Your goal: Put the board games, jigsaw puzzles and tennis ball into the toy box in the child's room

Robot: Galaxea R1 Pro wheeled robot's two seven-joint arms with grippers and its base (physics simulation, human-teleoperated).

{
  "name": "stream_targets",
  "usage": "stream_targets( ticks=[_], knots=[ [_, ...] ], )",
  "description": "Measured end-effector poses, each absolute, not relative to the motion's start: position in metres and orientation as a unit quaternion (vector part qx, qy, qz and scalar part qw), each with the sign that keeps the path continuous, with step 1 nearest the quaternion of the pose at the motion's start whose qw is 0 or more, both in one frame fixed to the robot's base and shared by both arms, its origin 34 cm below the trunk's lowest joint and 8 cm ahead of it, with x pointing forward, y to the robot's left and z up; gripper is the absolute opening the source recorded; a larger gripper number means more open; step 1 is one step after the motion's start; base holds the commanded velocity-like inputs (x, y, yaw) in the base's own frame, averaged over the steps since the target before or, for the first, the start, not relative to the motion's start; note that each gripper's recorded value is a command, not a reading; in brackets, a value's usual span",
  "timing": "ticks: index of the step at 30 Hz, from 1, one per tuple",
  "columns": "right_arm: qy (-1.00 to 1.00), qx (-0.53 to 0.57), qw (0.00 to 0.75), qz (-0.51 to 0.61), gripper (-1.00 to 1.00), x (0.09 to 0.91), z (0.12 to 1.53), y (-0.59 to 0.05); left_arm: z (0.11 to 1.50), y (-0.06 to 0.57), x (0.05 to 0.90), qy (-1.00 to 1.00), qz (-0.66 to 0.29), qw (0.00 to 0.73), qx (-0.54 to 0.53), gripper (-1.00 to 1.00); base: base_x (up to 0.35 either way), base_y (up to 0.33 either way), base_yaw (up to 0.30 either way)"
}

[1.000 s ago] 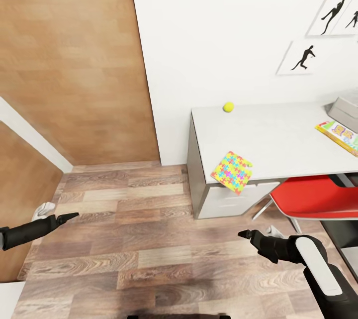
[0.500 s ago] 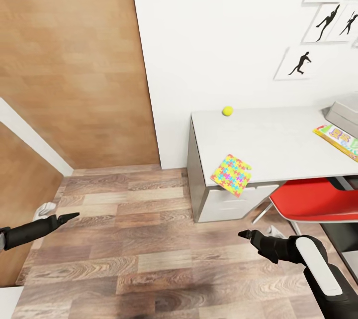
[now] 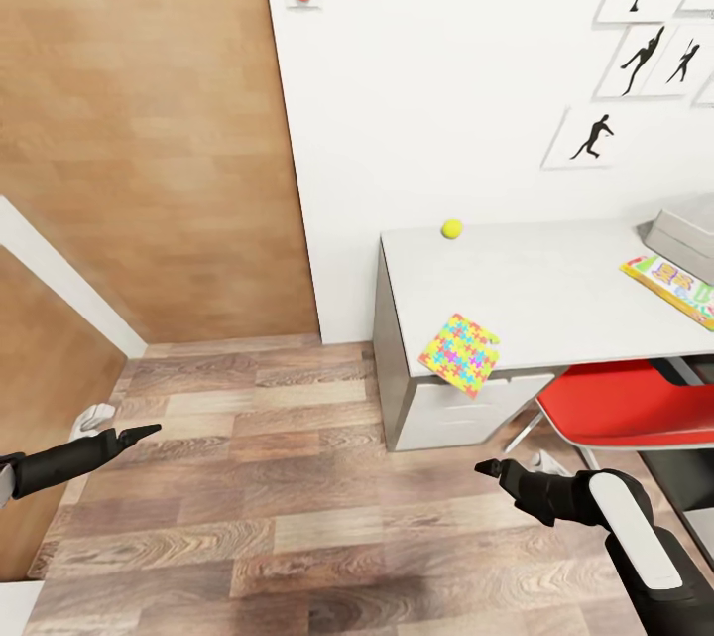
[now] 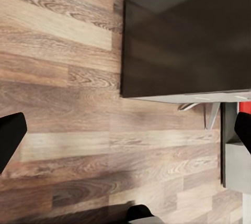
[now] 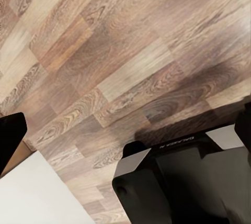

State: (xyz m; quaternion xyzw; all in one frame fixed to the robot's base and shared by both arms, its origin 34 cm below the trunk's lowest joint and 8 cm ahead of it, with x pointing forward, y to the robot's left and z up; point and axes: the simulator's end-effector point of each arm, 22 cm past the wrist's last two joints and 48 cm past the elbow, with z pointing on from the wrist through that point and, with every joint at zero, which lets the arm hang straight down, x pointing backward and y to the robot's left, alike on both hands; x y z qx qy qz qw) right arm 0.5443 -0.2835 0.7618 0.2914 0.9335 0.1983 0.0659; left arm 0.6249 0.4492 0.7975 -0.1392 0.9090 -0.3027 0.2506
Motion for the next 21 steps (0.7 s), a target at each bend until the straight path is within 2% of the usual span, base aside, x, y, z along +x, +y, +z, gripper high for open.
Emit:
stream_targets(
  ticks=[21],
  knots=[
    [0.932,0.288,0.082,0.202,1.00,0.552,0.777,-0.284,0.806,0.462,0.630,0.913,-0.274,0.260,-0.151,1.00,0.000,0.000,0.000]
  ],
)
